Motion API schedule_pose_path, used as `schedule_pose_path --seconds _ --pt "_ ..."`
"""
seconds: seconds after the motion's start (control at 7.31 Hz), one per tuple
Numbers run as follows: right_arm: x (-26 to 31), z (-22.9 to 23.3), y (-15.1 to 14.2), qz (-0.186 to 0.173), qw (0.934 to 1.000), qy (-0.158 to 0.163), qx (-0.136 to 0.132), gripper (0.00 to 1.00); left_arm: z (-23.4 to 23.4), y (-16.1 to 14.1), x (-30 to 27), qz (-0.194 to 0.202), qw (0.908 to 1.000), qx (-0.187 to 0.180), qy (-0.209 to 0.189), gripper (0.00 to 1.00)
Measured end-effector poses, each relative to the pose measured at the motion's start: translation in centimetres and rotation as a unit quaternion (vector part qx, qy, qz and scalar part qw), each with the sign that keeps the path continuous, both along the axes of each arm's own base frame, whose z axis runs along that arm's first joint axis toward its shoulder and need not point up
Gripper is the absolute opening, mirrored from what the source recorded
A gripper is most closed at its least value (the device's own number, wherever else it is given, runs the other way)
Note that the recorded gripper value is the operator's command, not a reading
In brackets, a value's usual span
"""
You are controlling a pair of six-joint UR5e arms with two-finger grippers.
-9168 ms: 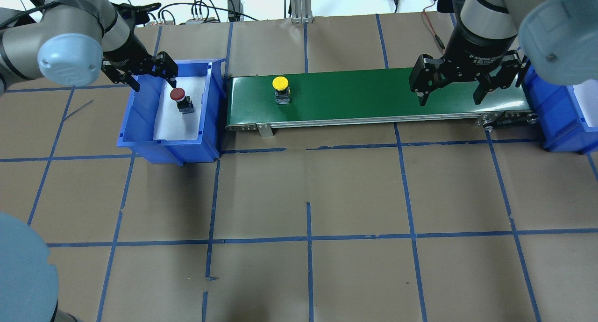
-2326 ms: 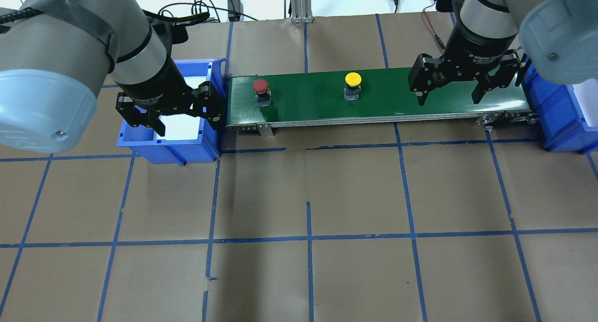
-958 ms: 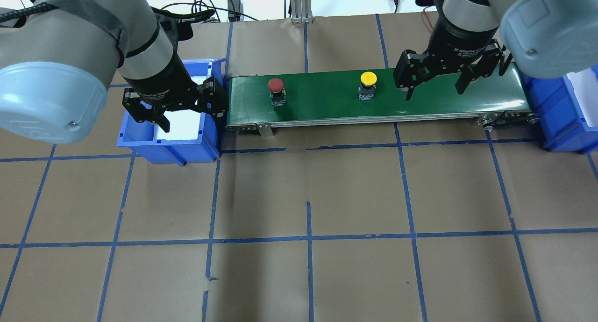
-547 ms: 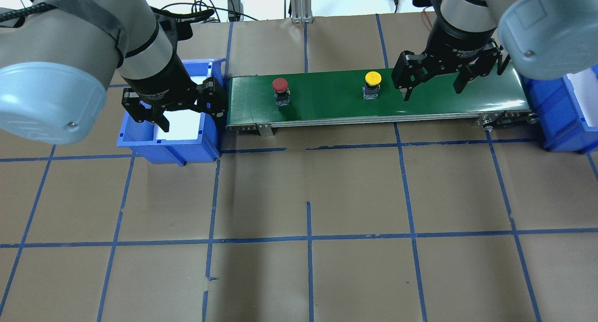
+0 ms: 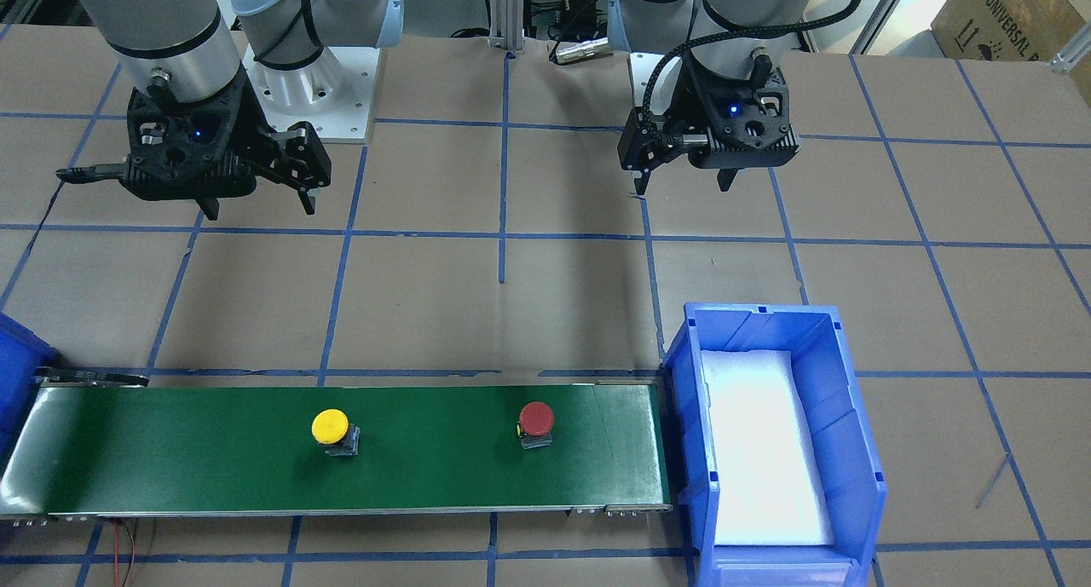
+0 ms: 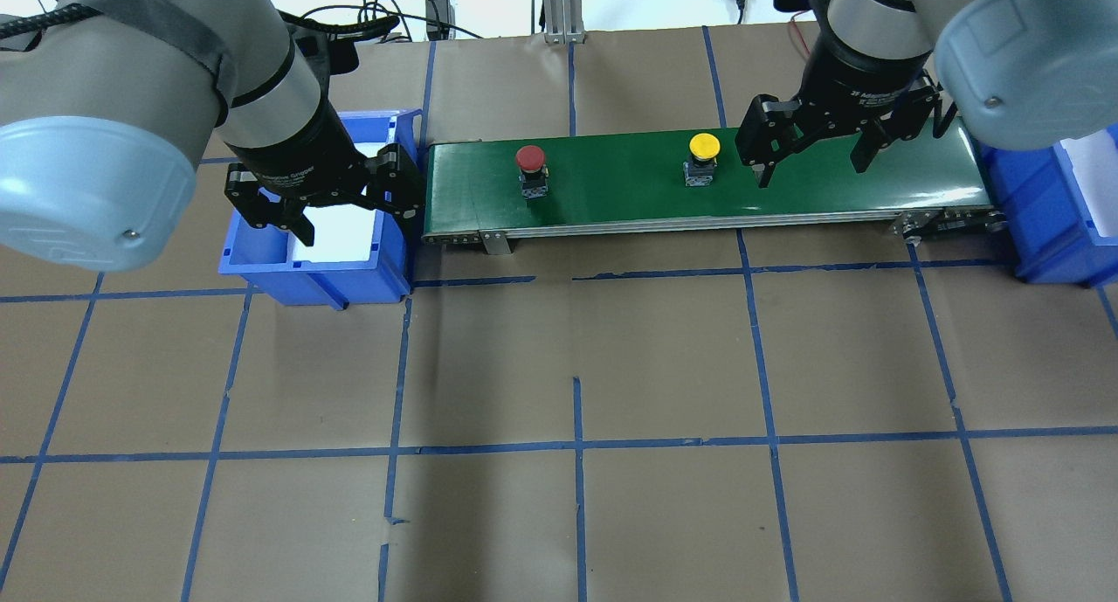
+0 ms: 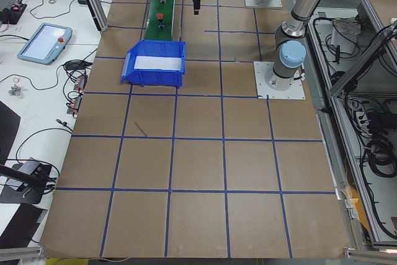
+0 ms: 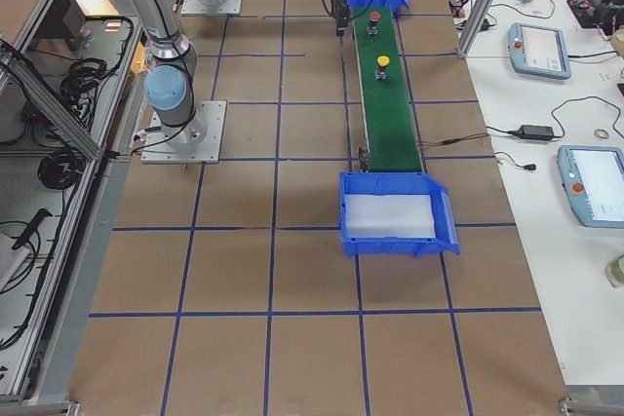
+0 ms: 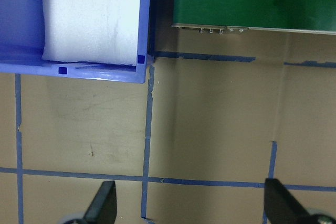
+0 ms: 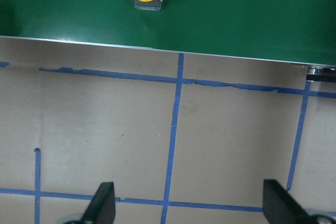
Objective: Transport two buttons from left to right
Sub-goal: 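Raise the left gripper beside the bin while the right gripper moves toward the yellow button, then lower the right gripper onto the yellow button on the belt and grasp it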
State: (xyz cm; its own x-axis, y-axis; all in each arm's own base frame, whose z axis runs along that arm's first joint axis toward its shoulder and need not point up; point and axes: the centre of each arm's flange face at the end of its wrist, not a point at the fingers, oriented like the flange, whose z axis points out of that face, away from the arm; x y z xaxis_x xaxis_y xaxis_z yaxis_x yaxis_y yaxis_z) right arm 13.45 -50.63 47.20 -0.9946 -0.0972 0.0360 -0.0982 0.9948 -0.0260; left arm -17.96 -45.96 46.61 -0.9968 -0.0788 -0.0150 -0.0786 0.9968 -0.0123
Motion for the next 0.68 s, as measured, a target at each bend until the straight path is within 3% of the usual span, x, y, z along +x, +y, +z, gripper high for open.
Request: schedule_pose_path --seconds 0.27,0.68 --pt "-5.2 -0.7 -2.4 -0.014 0.9999 -0.001 -0.009 1.0 -0.1 0.0 0.1 0.0 1.0 0.001 -0.007 1.0" --pt "-10.8 -8.4 -10.2 0.003 0.9999 -0.004 -0.012 1.0 -0.2 -0.1 0.2 0.0 1.0 0.003 -0.009 1.0"
